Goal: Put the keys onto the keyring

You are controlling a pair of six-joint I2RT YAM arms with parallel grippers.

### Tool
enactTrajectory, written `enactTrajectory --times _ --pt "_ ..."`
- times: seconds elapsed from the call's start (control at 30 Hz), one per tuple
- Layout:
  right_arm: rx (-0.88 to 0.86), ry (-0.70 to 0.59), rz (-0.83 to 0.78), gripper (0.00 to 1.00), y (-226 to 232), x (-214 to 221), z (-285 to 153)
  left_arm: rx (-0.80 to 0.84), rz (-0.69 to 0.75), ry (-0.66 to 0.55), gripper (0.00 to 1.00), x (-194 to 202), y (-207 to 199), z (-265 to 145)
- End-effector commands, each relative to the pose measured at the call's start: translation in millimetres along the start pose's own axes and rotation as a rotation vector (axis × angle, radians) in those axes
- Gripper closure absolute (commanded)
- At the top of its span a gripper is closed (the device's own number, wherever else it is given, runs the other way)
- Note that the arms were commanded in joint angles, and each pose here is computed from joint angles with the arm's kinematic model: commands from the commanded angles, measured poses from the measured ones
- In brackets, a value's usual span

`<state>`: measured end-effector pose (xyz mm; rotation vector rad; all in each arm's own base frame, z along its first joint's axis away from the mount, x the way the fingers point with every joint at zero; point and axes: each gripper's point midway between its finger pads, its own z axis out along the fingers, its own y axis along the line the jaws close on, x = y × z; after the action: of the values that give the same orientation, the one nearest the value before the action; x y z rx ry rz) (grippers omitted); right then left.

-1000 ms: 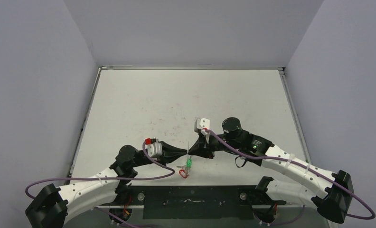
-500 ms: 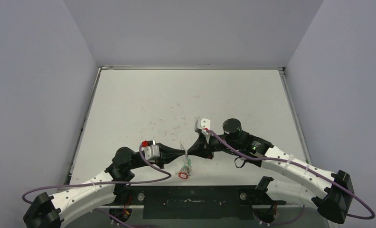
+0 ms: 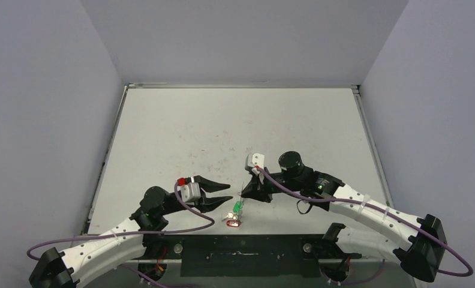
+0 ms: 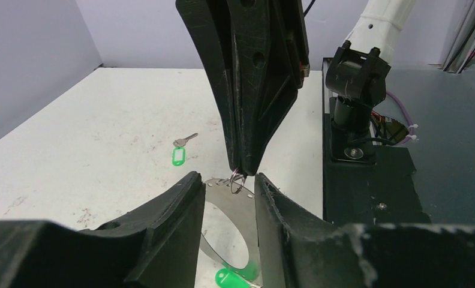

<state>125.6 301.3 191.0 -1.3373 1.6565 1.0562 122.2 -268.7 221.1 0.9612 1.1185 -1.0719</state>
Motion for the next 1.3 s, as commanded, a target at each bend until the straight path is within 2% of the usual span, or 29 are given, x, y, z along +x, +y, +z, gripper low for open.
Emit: enactTrajectory --times 0.0,0.1,0.47,0.67,0.83,1.0,1.27 --pt "0.049 -0.023 -0.092 1.00 -11 -13 -4 -0.032 0.002 -0.008 0.66 -6 5 -1" --pt "0.094 -0.010 -0.127 1.00 -17 -10 -7 -0.055 -0.015 -0.003 0.66 -3 7 -3" --pt "0.583 0.102 -0.239 1.00 -81 -14 -60 -0.226 -0.109 0.060 0.66 15 29 -15" --pt "0.634 0.140 -0.253 1.00 -82 -7 -60 -0.261 -0.148 0.061 0.65 19 32 -18" --pt "0.649 0.230 -0.284 1.00 -69 16 -42 -0.283 -0.189 0.073 0.65 25 35 -18" --pt "0.645 0.256 -0.134 1.00 -56 54 -18 -0.330 -0.258 0.084 0.65 32 40 -18" --pt "0.640 0.142 0.129 1.00 -34 105 9 -0.358 -0.316 0.111 0.65 45 40 -21"
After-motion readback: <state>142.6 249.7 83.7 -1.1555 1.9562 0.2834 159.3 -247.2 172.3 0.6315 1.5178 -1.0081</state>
